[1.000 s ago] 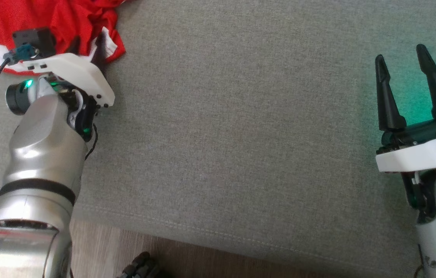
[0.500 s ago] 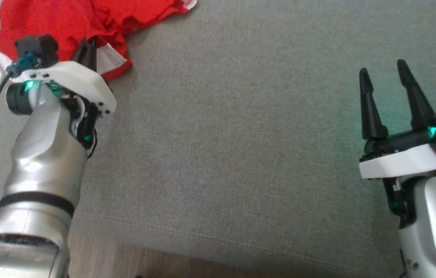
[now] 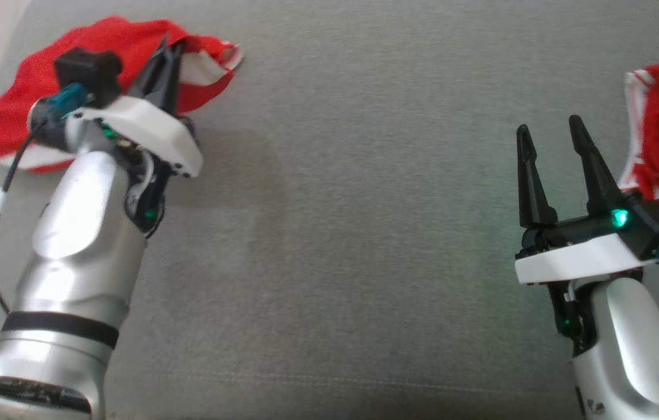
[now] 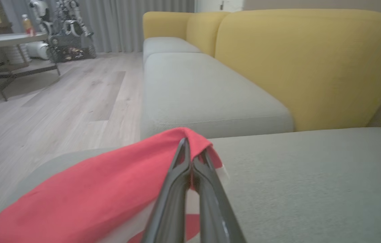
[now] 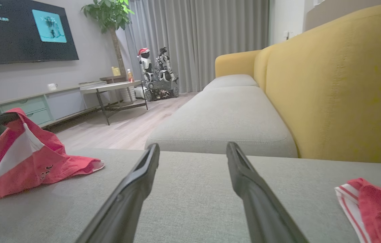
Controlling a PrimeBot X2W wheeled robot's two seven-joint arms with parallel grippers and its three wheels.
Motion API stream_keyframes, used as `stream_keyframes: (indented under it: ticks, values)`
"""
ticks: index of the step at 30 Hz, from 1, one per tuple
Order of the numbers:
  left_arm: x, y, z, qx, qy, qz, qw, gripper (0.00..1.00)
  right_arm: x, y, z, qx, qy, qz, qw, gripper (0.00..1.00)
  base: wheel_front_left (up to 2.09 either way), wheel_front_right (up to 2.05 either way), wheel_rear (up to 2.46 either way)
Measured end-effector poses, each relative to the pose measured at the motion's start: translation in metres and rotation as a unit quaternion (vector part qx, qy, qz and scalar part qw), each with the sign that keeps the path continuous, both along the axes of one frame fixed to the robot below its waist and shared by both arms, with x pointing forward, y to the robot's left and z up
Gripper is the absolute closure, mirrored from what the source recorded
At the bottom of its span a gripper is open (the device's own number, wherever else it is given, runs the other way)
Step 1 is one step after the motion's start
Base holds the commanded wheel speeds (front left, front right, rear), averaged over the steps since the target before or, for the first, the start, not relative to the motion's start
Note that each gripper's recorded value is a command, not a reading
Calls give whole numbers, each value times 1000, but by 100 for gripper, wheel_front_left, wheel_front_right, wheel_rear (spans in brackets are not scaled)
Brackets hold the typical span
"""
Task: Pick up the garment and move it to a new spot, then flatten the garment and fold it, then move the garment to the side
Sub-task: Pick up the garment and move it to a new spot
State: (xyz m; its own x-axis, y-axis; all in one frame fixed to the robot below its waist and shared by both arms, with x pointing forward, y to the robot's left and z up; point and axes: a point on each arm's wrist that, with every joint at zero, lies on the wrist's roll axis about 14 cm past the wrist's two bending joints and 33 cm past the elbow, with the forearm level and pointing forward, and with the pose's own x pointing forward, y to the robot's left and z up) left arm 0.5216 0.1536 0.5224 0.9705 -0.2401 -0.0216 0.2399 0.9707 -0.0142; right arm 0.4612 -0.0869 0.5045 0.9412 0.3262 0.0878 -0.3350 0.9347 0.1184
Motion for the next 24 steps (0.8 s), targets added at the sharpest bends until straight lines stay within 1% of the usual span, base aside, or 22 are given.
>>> stream_keyframes:
  ticks: [5,10,11,17,21,24]
  values:
    - [6,-60,18,-9,-18,-72,997,100,-8,-25,0,2,1,-35,999,0,0,0,0]
    - [3,-134,33,-23,-30,-154,987,100,-16,-47,-1,2,3,-66,998,0,0,0,0]
    - [3,-134,33,-23,-30,-154,987,100,-16,-47,-1,2,3,-66,998,0,0,0,0]
    - [-8,-208,52,-32,-45,-244,968,100,-21,-71,2,4,0,-99,995,0,0,0,0]
    - [-29,-252,42,-39,-30,-305,951,100,-23,-85,1,5,4,-117,993,0,0,0,0]
    - [-44,-276,26,-41,-7,-336,941,100,-26,-93,-8,8,17,-129,992,0,0,0,0]
